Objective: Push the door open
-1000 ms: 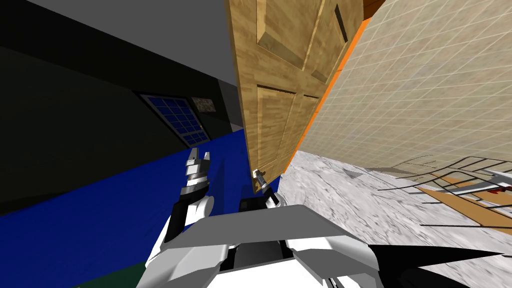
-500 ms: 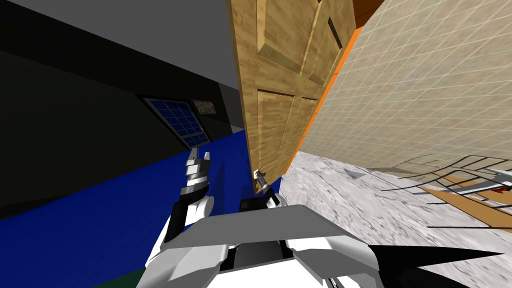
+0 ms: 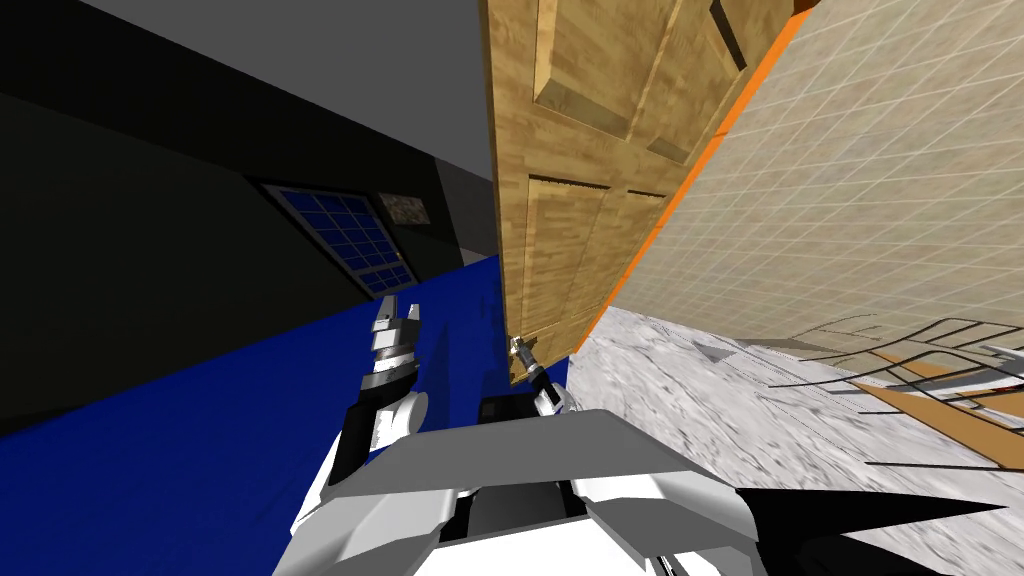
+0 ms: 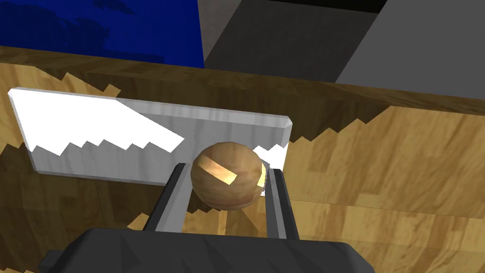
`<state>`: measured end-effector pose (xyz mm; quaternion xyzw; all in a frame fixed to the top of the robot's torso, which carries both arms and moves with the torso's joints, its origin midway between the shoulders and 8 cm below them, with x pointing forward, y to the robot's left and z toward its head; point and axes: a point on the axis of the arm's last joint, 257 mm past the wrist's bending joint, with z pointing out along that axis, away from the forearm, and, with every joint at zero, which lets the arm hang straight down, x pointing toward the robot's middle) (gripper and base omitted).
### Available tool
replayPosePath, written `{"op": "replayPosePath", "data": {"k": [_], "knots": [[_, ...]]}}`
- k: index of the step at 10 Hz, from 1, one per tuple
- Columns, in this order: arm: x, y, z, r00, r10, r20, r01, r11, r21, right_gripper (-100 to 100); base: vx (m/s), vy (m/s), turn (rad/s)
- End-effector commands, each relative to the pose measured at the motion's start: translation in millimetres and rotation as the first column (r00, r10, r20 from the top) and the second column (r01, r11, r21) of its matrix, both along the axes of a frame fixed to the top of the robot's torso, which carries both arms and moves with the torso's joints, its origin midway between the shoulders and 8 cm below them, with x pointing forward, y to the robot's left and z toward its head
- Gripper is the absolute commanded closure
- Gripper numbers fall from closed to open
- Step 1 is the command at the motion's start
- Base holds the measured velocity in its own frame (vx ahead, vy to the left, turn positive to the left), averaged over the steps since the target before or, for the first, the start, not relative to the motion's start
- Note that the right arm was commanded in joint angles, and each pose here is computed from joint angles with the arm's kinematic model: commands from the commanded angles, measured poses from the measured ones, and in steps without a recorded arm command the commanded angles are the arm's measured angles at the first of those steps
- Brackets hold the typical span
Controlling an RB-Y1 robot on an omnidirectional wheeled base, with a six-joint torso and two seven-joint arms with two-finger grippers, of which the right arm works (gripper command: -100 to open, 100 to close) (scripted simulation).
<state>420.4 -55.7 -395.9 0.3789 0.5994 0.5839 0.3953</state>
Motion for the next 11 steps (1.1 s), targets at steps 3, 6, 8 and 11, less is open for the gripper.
{"op": "replayPosePath", "data": {"k": [3,6,8,11], "knots": [[12.0,-28.5,-0.6,0.9982,-0.059,0.006,0.059,0.998,-0.012,100,0.113,0.093,-0.063],[13.5,-33.1,-1.9,0.9975,-0.070,0.003,0.070,0.997,-0.010,-100,-0.038,0.043,-0.072],[14.3,-32.0,-0.9,0.9973,-0.073,0.000,0.073,0.997,-0.004,-100,-0.225,-0.010,-0.036],[15.7,-23.4,2.9,0.9969,-0.079,-0.005,0.079,0.997,0.020,-100,-0.241,0.005,-0.061]]}}
